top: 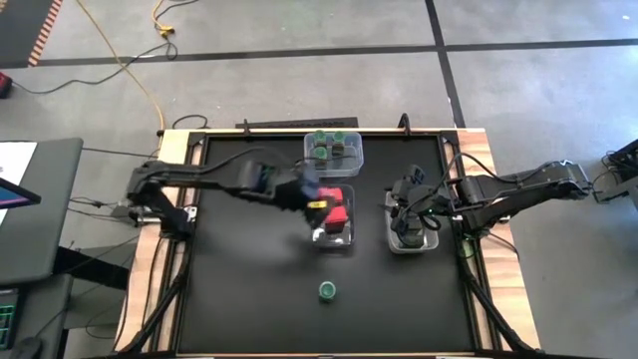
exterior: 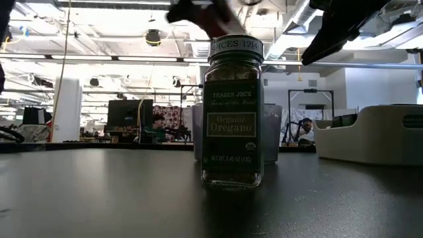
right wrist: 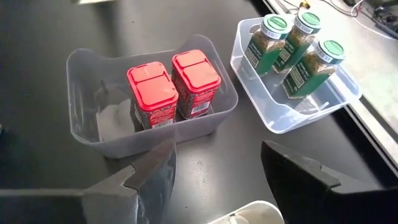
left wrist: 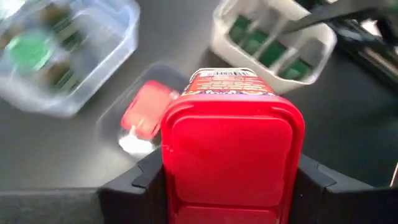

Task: Sort spices by type
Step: Put the red seasoning can into the black transparent bin

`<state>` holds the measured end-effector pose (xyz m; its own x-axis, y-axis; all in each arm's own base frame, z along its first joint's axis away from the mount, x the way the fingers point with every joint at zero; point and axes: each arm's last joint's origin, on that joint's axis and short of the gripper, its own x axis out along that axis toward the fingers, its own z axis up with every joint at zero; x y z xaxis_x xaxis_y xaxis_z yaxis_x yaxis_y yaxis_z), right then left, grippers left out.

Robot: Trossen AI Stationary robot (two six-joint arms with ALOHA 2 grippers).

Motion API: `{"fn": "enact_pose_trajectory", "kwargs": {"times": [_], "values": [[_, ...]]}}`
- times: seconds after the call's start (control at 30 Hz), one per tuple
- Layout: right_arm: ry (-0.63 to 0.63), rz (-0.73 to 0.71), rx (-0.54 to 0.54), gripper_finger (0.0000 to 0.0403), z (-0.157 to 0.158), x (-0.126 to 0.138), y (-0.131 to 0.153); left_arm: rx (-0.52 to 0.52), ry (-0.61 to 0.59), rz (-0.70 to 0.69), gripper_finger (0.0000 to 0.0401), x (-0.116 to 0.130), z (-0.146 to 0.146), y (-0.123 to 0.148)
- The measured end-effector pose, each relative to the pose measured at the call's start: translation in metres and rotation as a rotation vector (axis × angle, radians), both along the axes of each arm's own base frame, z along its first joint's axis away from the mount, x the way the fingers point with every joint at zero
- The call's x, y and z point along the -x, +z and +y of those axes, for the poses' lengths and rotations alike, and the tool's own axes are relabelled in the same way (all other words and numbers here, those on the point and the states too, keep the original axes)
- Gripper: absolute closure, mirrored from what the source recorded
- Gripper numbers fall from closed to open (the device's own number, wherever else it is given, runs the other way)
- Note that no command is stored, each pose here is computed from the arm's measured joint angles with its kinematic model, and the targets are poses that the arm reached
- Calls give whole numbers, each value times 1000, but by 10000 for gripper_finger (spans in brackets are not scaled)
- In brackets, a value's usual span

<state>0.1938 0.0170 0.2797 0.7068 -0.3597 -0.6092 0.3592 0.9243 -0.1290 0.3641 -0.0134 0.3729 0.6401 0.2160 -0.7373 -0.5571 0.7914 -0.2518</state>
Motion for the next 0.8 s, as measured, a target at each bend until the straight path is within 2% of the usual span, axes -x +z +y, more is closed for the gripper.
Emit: {"fn": "enact_pose_trajectory", "kwargs": {"times": [0.13, 0.23, 0.4, 0.53, 0.8], "values": [[19, 10, 12, 137, 0, 0, 0, -82, -184, 37, 198, -32, 0, 0], [24, 13, 12, 137, 0, 0, 0, -143, -288, 111, 186, -47, -4, -7], [24, 30, 13, 137, 0, 1, -2, -138, -389, 258, 177, -62, -13, -33], [25, 48, 16, 137, 0, 2, -3, -132, -431, 319, 196, -70, -21, -50], [27, 83, 23, 137, 0, 5, -5, -187, -406, 328, 189, -75, -22, -58]]}}
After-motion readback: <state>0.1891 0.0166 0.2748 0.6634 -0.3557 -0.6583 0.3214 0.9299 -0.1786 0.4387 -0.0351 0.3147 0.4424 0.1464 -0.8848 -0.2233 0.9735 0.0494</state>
